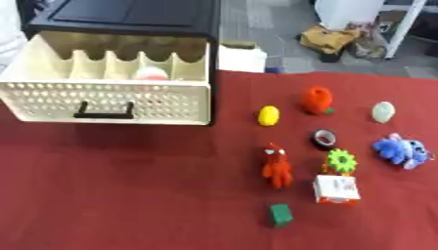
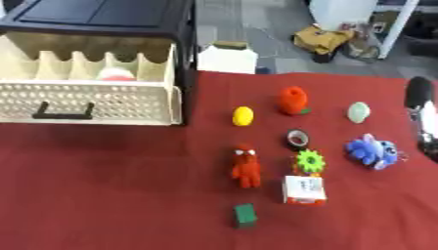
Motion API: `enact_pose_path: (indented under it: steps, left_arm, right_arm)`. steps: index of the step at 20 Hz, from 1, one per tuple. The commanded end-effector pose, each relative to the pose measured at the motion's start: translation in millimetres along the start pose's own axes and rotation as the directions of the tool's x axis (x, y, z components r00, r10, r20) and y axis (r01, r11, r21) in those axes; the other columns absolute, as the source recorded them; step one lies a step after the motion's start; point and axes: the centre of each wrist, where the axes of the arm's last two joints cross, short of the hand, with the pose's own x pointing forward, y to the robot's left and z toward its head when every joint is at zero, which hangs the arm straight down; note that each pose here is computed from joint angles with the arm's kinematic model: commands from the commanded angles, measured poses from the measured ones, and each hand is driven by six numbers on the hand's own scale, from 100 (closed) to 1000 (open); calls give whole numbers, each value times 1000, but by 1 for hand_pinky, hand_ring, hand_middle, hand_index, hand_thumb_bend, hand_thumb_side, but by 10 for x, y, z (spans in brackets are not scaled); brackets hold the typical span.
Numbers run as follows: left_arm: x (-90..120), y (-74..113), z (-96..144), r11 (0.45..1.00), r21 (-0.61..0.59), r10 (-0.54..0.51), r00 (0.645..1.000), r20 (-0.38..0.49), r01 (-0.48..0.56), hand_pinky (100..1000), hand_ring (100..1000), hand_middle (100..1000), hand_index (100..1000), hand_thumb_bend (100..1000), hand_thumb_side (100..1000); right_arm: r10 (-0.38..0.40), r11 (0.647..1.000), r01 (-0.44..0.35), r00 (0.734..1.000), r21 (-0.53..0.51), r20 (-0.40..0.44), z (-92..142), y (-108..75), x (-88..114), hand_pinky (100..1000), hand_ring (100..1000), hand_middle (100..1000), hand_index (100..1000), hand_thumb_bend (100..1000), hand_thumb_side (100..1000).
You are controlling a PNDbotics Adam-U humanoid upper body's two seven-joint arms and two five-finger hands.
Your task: Pick up objects from table and place into drawer.
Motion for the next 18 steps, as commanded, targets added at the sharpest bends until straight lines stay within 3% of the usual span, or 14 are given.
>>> enact_pose_path:
  steps: [1, 4, 5, 6, 7, 12, 15, 16, 18]
  left_arm:
    - [68, 50, -67, 1000, -11, -26, 997, 69, 27, 123, 100, 100, 884, 143, 1000]
    - [67, 46, -62, 999, -27, -40, 996, 76, 42, 229, 110, 182, 888, 118, 1000]
    - [67, 45, -61, 999, -29, -43, 996, 76, 45, 255, 140, 199, 889, 111, 1000]
    - [67, 44, -61, 998, -31, -45, 996, 76, 47, 264, 151, 214, 888, 111, 1000]
    - [67, 44, -61, 998, -32, -47, 996, 76, 49, 264, 151, 214, 888, 106, 1000]
    - [67, 43, -60, 998, -31, -51, 996, 77, 53, 271, 157, 220, 878, 100, 1000]
    - [66, 41, -58, 998, -32, -52, 996, 76, 54, 271, 157, 220, 878, 100, 1000]
    - [66, 42, -57, 998, -32, -52, 996, 76, 55, 272, 158, 222, 874, 100, 1000]
    - [63, 40, -53, 998, -33, -54, 996, 73, 56, 272, 159, 223, 871, 100, 1000]
  right_arm:
    - [62, 993, -70, 995, 96, 83, -76, -118, 2, 737, 775, 693, 827, 118, 963]
    - [86, 977, -109, 988, 184, 128, -74, -124, 5, 749, 781, 690, 839, 157, 937]
    - [98, 970, -126, 985, 209, 141, -78, -128, 5, 760, 790, 696, 846, 182, 870]
    - [114, 961, -148, 981, 234, 155, -83, -135, 5, 765, 795, 705, 851, 189, 859]
    - [129, 952, -169, 978, 256, 166, -87, -138, 5, 765, 795, 705, 851, 186, 906]
    - [185, 883, -250, 963, 396, 195, -60, -136, 4, 804, 835, 737, 882, 252, 855]
    - [190, 863, -259, 962, 434, 195, -58, -139, 2, 804, 835, 737, 882, 252, 855]
    - [189, 860, -258, 962, 441, 195, -57, -139, 2, 821, 858, 750, 914, 310, 823]
    - [188, 828, -262, 963, 495, 195, 9, -107, 9, 825, 862, 757, 963, 338, 803]
